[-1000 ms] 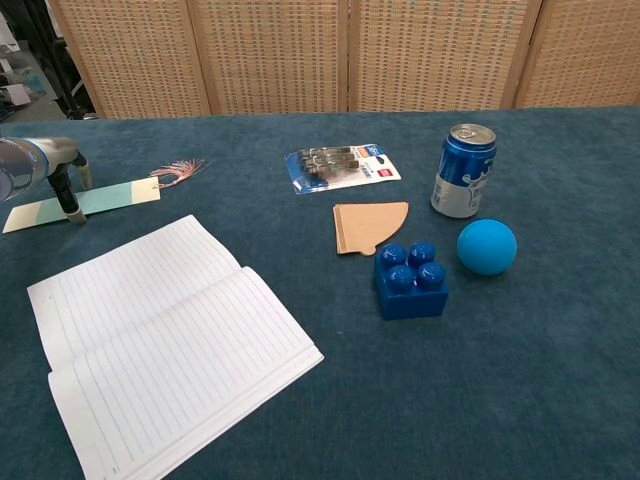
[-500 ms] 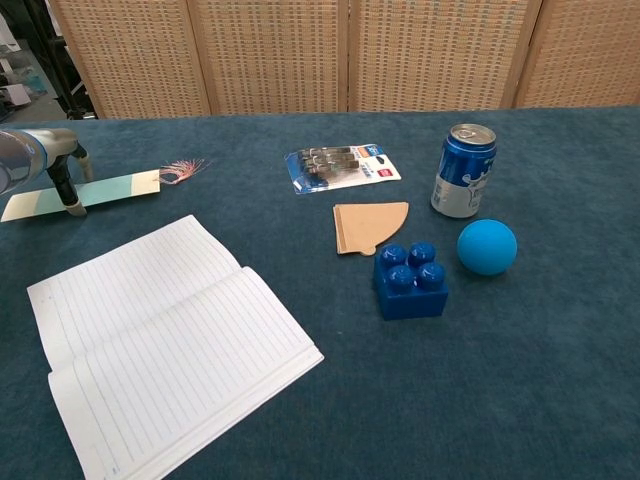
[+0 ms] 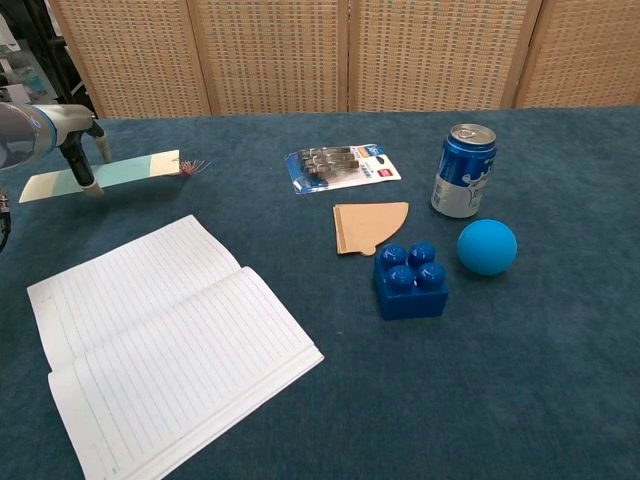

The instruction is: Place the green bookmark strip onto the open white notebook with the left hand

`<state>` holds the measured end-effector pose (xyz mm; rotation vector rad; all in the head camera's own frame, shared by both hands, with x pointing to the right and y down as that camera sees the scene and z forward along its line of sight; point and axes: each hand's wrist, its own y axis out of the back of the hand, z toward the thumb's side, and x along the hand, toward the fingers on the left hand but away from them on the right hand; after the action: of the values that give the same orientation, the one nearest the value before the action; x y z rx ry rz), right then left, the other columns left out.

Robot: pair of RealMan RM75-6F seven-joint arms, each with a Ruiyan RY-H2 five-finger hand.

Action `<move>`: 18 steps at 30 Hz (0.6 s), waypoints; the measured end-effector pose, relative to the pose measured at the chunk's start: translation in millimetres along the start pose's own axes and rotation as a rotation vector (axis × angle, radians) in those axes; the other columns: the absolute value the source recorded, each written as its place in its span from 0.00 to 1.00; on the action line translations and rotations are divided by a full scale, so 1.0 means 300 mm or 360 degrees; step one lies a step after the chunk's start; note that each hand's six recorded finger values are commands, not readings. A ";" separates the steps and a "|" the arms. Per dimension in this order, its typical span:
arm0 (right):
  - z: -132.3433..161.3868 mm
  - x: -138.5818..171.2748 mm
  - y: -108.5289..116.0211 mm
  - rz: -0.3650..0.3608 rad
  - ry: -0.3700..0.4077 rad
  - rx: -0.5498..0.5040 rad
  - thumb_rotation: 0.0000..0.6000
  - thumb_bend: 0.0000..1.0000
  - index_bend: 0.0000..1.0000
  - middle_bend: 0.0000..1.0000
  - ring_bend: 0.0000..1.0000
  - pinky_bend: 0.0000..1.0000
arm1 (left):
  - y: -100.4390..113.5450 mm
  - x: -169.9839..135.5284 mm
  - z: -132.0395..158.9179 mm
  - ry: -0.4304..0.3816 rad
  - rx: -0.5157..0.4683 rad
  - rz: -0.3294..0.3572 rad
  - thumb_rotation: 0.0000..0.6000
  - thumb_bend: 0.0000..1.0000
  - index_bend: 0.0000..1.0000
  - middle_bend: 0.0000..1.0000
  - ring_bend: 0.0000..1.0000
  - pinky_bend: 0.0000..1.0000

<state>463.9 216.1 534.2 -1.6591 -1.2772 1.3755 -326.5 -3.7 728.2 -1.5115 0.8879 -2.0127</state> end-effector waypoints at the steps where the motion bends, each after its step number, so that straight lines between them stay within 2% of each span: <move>1: 0.001 0.000 0.001 -0.0001 0.0002 0.0000 1.00 0.19 0.06 0.00 0.00 0.00 | 0.001 -0.010 0.006 -0.0007 0.0000 -0.0003 1.00 0.36 0.39 0.00 0.00 0.00; 18: 0.024 0.020 0.017 -0.0030 0.0042 -0.0008 1.00 0.19 0.06 0.00 0.00 0.00 | 0.006 -0.228 0.040 0.0006 0.0027 -0.0079 1.00 0.38 0.42 0.00 0.00 0.00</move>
<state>458.3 219.3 525.7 -1.6591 -1.2795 1.3358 -295.5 40.2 684.4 -1.5352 0.8404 -2.0535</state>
